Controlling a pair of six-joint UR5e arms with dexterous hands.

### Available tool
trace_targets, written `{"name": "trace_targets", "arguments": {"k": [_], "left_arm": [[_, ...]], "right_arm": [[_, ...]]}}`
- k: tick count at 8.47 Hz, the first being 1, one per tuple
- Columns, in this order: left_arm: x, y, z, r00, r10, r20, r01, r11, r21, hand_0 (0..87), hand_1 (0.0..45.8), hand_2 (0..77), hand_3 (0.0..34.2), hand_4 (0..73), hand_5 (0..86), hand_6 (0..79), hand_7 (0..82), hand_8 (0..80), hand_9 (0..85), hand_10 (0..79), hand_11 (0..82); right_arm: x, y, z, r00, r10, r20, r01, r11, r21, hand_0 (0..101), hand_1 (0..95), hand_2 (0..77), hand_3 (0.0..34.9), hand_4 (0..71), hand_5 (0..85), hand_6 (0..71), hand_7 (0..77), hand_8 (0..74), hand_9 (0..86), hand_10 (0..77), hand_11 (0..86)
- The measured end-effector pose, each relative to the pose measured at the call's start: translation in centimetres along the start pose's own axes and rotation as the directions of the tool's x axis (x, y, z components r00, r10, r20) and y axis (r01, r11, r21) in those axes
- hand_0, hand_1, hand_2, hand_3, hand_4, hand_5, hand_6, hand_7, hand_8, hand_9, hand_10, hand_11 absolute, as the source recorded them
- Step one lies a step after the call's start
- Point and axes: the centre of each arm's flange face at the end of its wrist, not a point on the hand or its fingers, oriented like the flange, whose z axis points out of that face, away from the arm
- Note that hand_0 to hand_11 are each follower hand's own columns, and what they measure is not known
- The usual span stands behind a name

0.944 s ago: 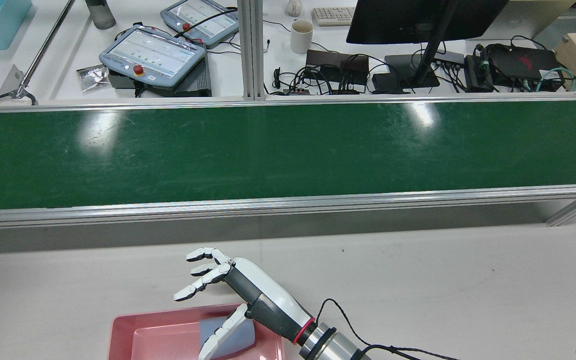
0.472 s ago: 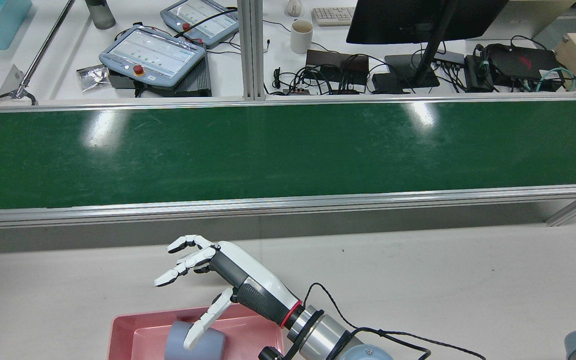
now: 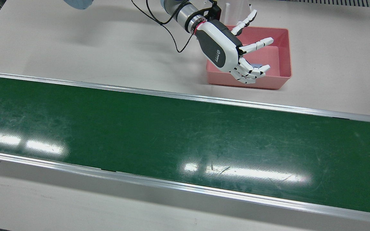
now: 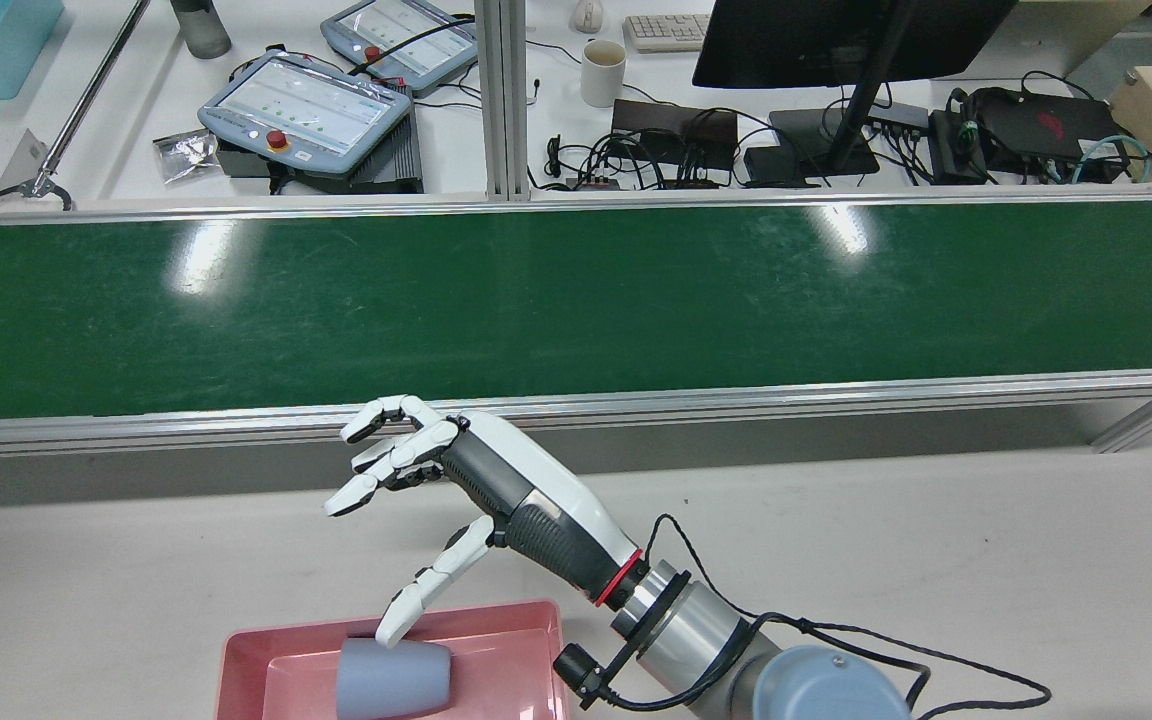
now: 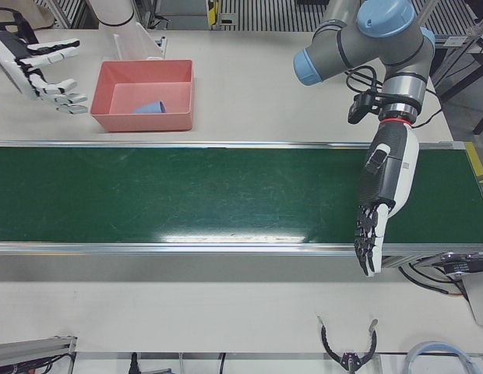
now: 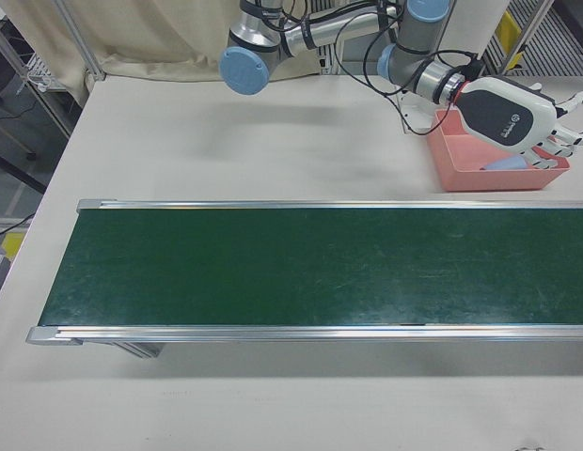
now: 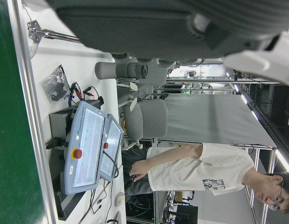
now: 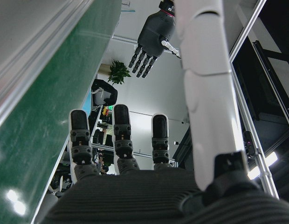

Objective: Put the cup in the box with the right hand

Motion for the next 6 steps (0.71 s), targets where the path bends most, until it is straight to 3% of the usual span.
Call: {"name": "trace_targets", "arguments": {"k": [1,2,3,4,5,6], "left_arm": [[0.0,0.0,0.0,1.0,0.0,0.0,0.0,1.0,0.0,0.0,0.5,0.0,0.0,1.1,0.0,0.0,0.0,0.0,0.0,0.0,0.0],[0.0,0.0,0.0,1.0,0.0,0.0,0.0,1.0,0.0,0.0,0.5,0.0,0.0,1.1,0.0,0.0,0.0,0.0,0.0,0.0,0.0],[0.0,-0.1,0.0,1.0,0.0,0.0,0.0,1.0,-0.001,0.0,0.5,0.0,0.0,1.1,0.0,0.0,0.0,0.0,0.5,0.0,0.0],[0.0,-0.1,0.0,1.0,0.001,0.0,-0.001,1.0,-0.001,0.0,0.5,0.5,0.0,1.1,0.0,0.0,0.0,0.0,0.0,0.0,0.0],[0.0,-0.1,0.0,1.0,0.001,0.0,-0.001,1.0,-0.001,0.0,0.5,0.5,0.0,1.1,0.0,0.0,0.0,0.0,0.0,0.0,0.0],[0.0,0.0,0.0,1.0,0.001,0.0,-0.001,1.0,-0.001,0.0,0.5,0.5,0.0,1.1,0.0,0.0,0.0,0.0,0.0,0.0,0.0]], "right_arm": [[-4.5,-2.7,-0.8,0.999,-0.014,-0.044,0.014,1.0,0.008,76,18.0,0.0,26.4,49.6,9.8,8.7,49.6,24.5,28.9,18.5,27.8],[-10.5,-7.8,-3.5,0.995,-0.007,-0.098,0.013,0.998,0.067,80,20.2,0.5,24.8,49.6,12.0,10.4,51.3,26.2,30.5,19.6,28.9],[-16.6,-12.3,-7.3,0.995,-0.02,-0.1,0.035,0.988,0.148,80,22.9,0.5,24.5,49.6,11.5,9.8,51.3,26.2,30.5,17.5,28.9],[-23.4,-16.4,-12.6,0.997,-0.063,-0.05,0.074,0.967,0.245,80,15.8,0.5,27.8,49.6,11.5,9.8,51.3,26.2,30.0,18.5,28.9],[-28.6,-20.2,-17.8,0.994,-0.109,0.024,0.096,0.94,0.328,80,15.8,0.5,27.8,49.6,11.5,8.7,51.3,26.2,29.5,18.0,28.4],[-31.5,-24.7,-21.7,0.989,-0.116,0.092,0.072,0.92,0.386,77,13.6,0.5,27.6,49.6,11.5,8.7,47.5,25.6,29.5,18.0,26.2]]}}
